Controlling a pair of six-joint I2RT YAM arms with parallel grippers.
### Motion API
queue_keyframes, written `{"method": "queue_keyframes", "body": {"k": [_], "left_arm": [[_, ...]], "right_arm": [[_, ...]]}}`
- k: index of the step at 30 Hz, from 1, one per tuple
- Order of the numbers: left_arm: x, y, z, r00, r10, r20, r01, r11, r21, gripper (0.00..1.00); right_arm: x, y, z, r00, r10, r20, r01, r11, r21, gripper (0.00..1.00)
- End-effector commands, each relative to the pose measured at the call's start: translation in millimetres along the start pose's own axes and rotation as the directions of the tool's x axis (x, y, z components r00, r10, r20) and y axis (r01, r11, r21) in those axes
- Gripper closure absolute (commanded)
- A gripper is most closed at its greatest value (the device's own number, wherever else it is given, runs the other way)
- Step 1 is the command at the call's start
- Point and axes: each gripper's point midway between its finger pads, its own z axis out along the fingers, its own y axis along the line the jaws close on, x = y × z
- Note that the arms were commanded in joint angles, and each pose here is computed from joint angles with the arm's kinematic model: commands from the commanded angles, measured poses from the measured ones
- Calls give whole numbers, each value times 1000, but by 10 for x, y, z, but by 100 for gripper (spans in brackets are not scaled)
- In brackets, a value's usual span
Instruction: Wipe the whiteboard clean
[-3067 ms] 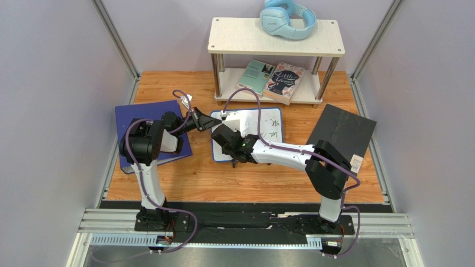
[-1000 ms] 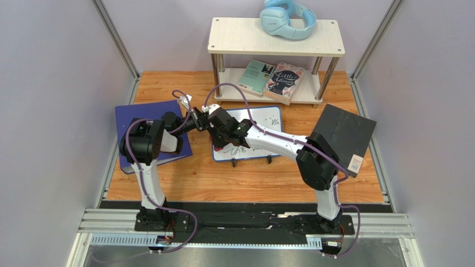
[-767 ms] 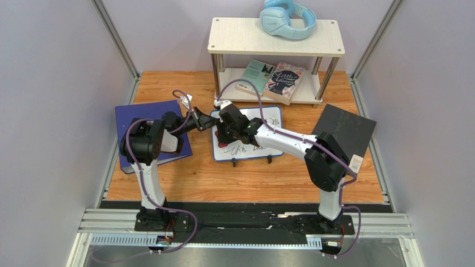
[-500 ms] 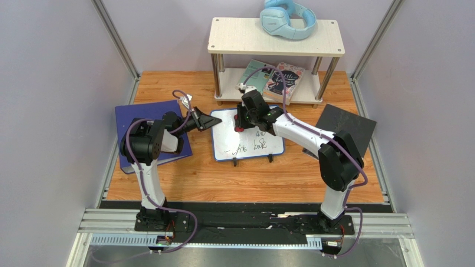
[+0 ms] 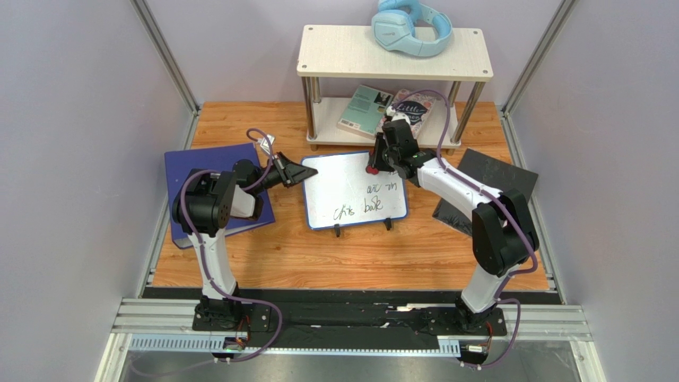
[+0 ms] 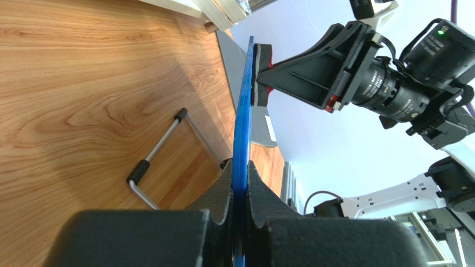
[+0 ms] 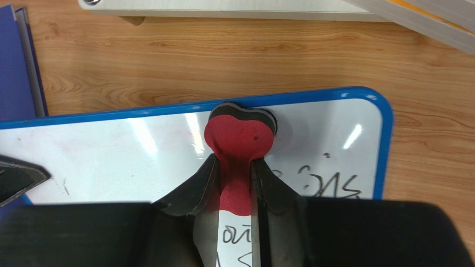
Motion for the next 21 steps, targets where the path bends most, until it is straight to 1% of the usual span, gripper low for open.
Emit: {"method": "queue_keyframes", "body": {"k": [1,6,10,14,21], "left_arm": [[38,-175,-14,980,201,-6,-199,975,103,100],[36,-174,-18,980,201,-6,-199,975,103,100],[33,-173,-18,980,201,-5,-199,975,102,100],[32,-180,-20,979,204,-4,-202,974,103,100],[39,-178,-22,979,204,-6,-202,974,103,100]], "right_arm": [[480,-1038,76,994,5,-113,34,941,337,100],[589,-1161,8,991,58,-117,-12,932,362,100],[695,-1189,-62,988,98,-121,-50,934,354,100],[908,-1241,-115,980,127,-151,-65,931,360,100],[1149,-1298,-170,969,162,-187,-83,926,369,100]]}}
